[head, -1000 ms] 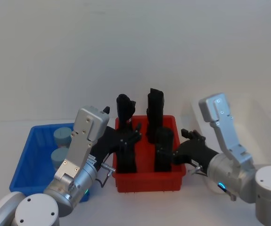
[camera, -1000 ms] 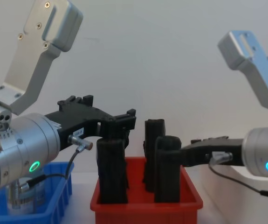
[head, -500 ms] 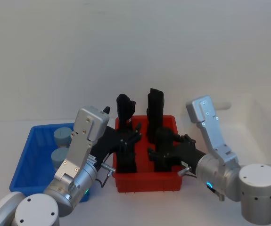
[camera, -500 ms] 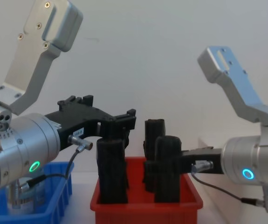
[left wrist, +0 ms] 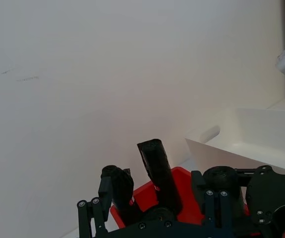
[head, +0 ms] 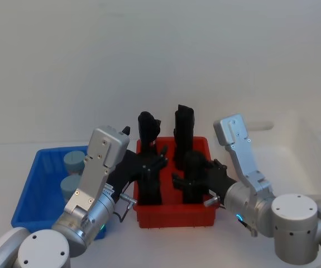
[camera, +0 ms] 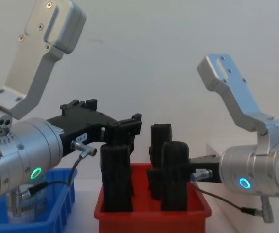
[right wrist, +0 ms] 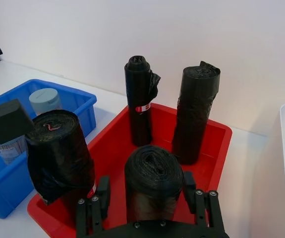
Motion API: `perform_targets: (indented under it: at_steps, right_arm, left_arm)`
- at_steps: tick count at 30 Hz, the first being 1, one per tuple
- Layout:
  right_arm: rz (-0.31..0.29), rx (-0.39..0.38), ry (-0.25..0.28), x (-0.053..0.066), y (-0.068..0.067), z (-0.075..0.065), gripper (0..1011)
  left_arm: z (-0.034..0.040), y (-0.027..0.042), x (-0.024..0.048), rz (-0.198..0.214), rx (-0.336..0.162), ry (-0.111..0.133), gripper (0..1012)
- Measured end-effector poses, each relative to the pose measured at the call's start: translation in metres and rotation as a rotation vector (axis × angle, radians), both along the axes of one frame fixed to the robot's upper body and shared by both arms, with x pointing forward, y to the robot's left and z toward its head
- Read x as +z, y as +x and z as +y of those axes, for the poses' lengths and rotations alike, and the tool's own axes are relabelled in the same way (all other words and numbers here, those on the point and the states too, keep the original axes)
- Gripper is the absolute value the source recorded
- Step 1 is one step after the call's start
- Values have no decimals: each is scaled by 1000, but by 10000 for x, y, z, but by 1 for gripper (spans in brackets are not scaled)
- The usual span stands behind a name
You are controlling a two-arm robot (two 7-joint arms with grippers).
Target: Pick the cotton swabs from the blue box and place them into the white box.
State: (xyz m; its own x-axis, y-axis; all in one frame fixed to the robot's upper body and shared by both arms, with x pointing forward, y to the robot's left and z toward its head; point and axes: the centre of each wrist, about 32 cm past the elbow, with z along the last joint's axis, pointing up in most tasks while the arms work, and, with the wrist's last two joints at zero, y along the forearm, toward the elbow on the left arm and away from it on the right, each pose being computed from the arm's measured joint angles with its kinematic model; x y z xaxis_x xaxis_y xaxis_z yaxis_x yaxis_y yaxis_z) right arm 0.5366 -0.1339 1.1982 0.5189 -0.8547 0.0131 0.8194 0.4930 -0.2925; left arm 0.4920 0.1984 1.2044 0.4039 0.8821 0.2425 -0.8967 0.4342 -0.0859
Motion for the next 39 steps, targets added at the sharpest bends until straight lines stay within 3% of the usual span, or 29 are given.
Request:
perform_targets:
  at_steps: [7, 15, 39]
  right_arm:
    - [-1, -7, 1, -13, 14, 29, 766]
    - [-2, -11, 1, -19, 21, 44, 493]
    - [-3, -14, 1, -26, 28, 54, 365]
  left_arm:
    - [0, 0, 0, 0, 0, 0, 1004]
    - [0, 0, 0, 0, 0, 0, 1004]
    - [0, 0, 0, 0, 0, 0, 1004]
